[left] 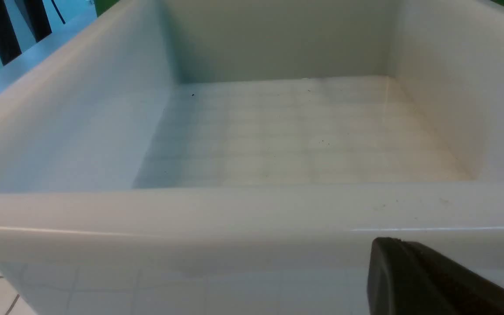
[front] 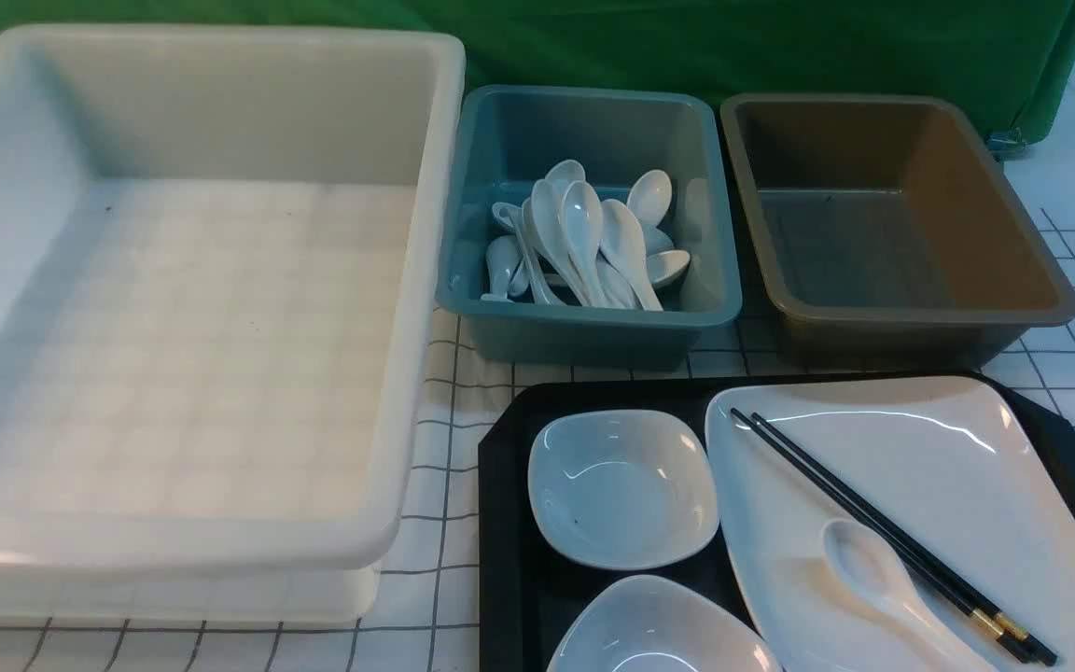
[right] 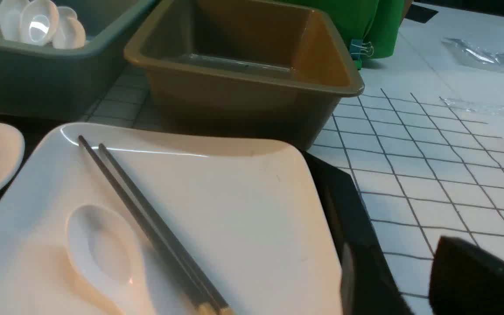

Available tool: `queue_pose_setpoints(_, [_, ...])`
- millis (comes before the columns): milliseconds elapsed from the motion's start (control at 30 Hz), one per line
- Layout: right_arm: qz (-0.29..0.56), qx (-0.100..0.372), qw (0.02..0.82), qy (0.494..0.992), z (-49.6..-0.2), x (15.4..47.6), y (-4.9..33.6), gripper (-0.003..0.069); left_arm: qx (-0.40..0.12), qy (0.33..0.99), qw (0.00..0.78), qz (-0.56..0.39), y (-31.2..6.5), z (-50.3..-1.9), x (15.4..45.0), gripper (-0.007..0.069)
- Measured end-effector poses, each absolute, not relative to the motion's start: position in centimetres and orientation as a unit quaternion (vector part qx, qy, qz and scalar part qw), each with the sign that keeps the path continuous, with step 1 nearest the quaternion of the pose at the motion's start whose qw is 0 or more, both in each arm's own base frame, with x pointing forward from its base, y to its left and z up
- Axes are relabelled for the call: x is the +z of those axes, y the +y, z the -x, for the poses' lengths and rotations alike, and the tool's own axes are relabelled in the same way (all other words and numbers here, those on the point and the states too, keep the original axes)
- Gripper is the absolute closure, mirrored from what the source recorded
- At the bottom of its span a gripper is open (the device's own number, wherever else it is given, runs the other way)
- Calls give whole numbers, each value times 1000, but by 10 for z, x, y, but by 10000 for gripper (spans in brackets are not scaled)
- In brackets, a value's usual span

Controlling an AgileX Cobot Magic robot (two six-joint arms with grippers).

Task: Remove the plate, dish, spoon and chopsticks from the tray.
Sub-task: Use the right arm to grab a pair of chopsticks from the plate

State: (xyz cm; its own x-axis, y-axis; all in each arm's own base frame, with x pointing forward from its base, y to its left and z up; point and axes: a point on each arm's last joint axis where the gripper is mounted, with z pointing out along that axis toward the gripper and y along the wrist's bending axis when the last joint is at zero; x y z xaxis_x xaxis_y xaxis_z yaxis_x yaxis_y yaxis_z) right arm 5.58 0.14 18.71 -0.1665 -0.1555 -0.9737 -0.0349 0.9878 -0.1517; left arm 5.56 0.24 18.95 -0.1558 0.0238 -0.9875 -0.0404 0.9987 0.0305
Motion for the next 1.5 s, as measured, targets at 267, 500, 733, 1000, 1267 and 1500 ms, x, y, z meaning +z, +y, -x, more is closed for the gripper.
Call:
queue_pose_setpoints(267, [62, -47, 643, 762, -56, 187, 1, 419, 25, 760, 650, 5, 2, -56, 190, 619])
queue_pose_setpoints(500, [62, -47, 643, 762, -56, 187, 1, 419, 25, 760, 650, 5, 2, -56, 190, 619])
queue_pose_setpoints(733, [62, -47, 643, 762, -56, 187, 1, 419, 26, 760, 650, 5, 2, -56, 190, 619])
queue_pose_setpoints(1000, [62, -47, 643, 762, -56, 187, 1, 419, -145, 626, 746, 172, 5, -55, 218, 619])
queue_pose_setpoints(1267, [62, -47, 644, 761, -56, 187, 1, 419, -208, 437, 839, 248, 20, -42, 249, 619])
queue_pose_setpoints(1500, [-108, 108, 714, 683, -57, 206, 0, 419, -259, 302, 892, 217, 19, -17, 319, 619])
